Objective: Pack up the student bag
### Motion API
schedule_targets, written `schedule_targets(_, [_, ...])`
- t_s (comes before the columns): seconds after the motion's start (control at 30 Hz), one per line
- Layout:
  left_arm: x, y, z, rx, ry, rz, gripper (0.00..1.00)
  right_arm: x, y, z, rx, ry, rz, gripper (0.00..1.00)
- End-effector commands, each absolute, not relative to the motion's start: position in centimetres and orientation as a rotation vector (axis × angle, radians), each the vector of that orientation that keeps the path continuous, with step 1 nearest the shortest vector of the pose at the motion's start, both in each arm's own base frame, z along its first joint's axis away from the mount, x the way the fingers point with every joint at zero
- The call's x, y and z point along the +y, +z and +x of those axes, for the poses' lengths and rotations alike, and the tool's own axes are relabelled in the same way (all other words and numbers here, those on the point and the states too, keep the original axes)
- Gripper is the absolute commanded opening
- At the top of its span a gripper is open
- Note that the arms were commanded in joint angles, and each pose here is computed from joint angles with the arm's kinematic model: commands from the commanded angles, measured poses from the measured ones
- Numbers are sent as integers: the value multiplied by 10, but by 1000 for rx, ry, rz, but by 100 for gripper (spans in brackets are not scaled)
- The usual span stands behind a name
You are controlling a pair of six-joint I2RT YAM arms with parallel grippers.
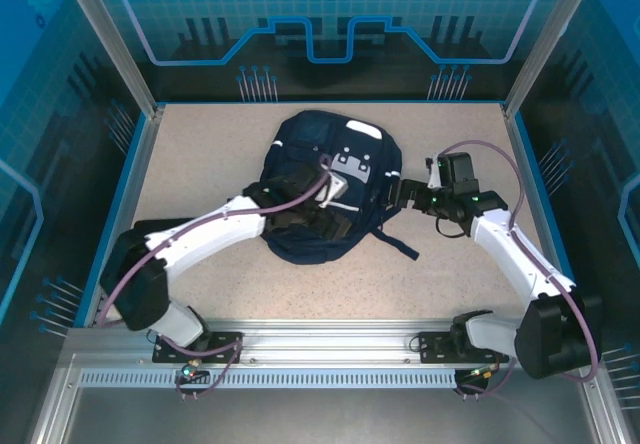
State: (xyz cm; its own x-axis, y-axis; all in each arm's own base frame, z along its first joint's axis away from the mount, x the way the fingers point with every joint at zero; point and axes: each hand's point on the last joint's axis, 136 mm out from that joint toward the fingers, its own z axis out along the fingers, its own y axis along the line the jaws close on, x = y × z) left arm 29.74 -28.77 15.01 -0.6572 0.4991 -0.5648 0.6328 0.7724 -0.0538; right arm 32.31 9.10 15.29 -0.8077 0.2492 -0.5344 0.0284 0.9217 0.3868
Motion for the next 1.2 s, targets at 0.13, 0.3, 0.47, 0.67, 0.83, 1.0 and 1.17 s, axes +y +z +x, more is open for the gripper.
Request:
schedule_targets(0.13, [-309,121,320,2435,-40,1116,89,69,146,316,2487,568,316,100])
schedule_targets(0.3, [-315,104,330,2421,97,1167,87,62,140,317,2492,608,374,100])
schedule_targets(0.47, [-308,95,345,2445,229,1116,85,60,138,319,2497,611,391,100])
schedule_targets(0.67, [-306,90,350,2450,265,1093,84,59,138,319,2502,611,394,100])
schedule_targets(0.83, [-305,94,353,2462,258,1063,75,61,135,318,2513,624,399,100])
schedule_targets(1.0, [-304,116,357,2469,208,982,47,72,135,321,2523,713,377,96])
schedule_targets(1.17, [-304,134,353,2435,121,944,23,101,138,324,2532,864,319,92])
